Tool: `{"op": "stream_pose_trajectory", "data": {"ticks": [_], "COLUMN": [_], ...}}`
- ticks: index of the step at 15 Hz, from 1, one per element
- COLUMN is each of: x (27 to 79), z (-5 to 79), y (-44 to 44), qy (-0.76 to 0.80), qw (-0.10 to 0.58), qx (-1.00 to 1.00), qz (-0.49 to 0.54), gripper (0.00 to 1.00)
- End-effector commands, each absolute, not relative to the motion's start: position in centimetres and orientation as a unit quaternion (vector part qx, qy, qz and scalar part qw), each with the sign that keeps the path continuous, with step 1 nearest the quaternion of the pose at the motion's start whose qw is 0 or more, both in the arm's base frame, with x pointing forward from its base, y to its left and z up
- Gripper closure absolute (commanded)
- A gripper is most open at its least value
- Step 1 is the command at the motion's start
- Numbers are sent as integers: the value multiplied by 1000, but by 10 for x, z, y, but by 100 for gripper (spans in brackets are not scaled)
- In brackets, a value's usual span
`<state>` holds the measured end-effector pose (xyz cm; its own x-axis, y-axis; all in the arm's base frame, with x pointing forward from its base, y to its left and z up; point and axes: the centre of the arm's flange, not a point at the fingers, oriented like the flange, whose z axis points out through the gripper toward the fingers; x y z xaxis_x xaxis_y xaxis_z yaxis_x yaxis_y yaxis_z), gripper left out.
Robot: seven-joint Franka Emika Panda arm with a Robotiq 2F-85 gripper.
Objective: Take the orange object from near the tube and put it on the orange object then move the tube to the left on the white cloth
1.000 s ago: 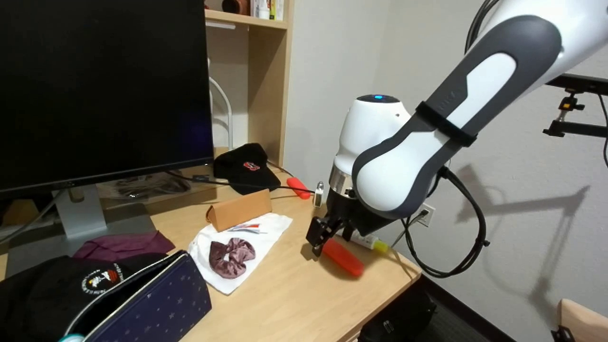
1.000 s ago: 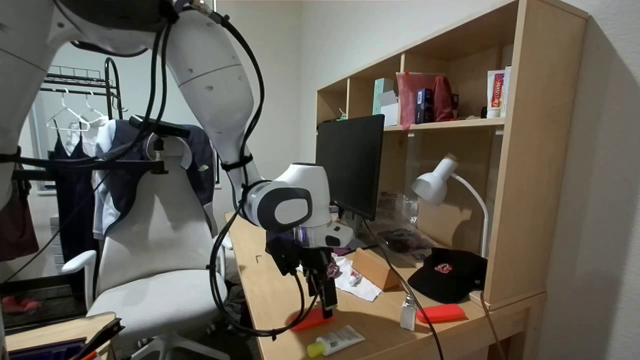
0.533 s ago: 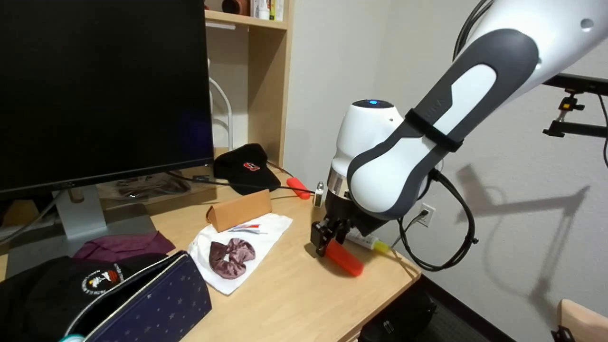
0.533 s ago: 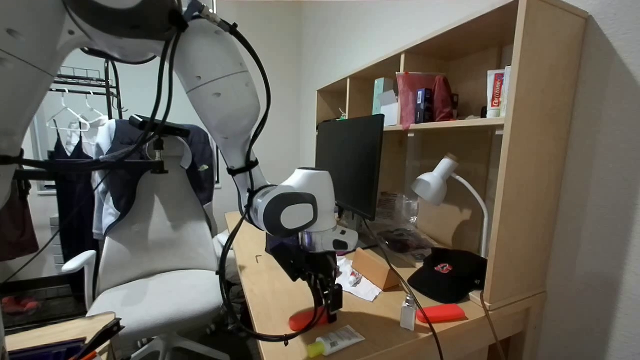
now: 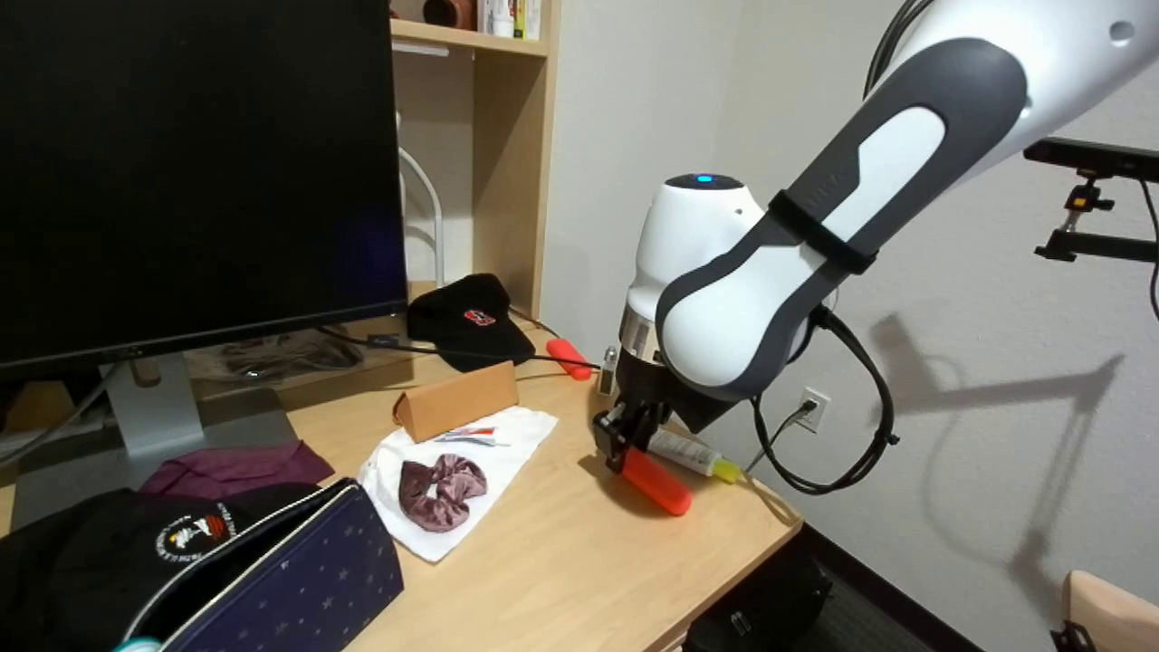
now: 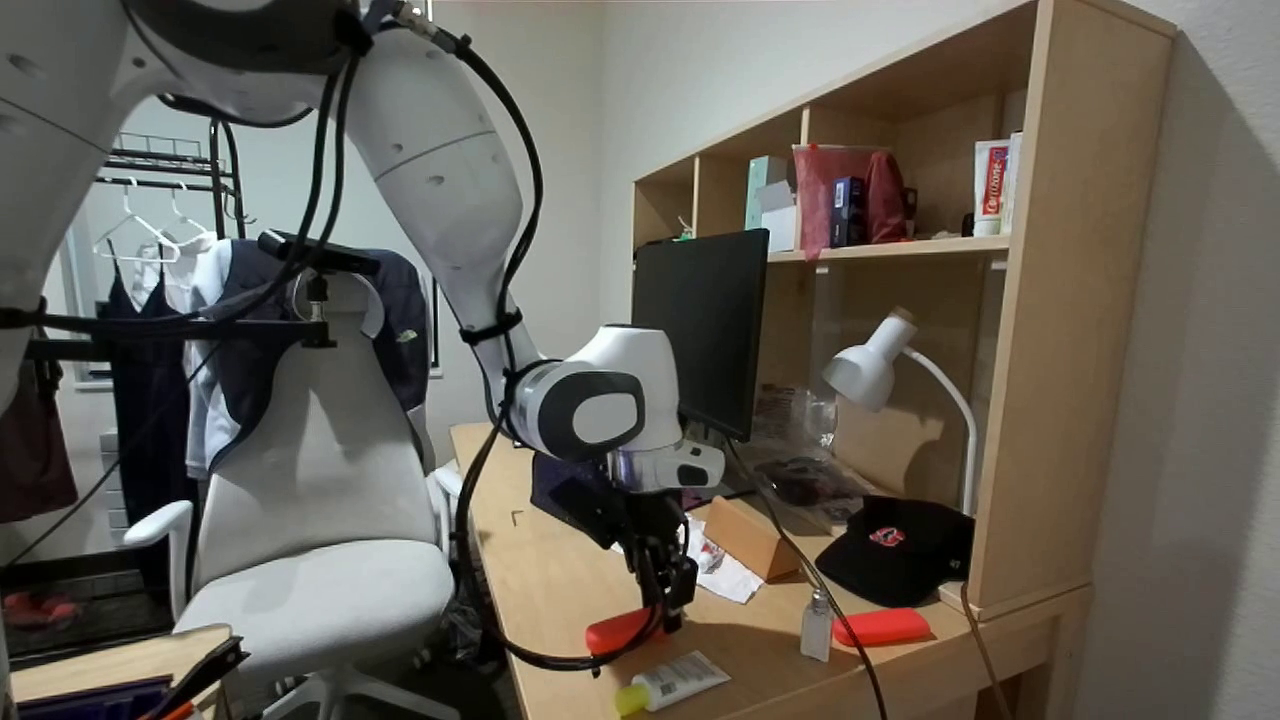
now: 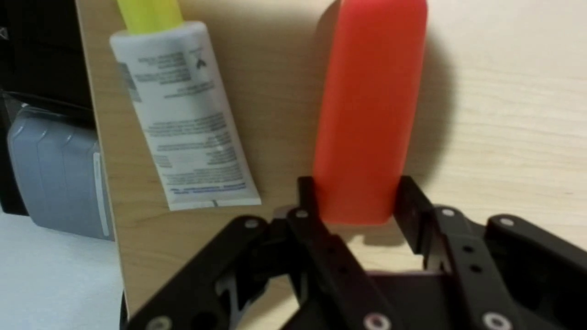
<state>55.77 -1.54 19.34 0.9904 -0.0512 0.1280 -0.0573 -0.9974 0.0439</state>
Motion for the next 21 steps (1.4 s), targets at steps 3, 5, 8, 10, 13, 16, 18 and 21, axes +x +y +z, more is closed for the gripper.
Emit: {"op": "stream_pose_trajectory", "data": {"ticks": [3,5,8,10,13,16,18,21], "x": [593,608,611,616,616,629,651,692], "z": [256,285,290,308,309,310,312,311], "y": [-41,-57,-60,-65,-65,-73,-82,-103], "qy": [5,4,-12,-14,-13,-27,-28,-41], "qw": [70,84,83,87,87,77,80,85], "qx": [996,994,992,991,991,990,989,987], "qz": [60,73,92,104,104,113,119,127], "gripper": [80,80,55,55,55,80,80,80]}}
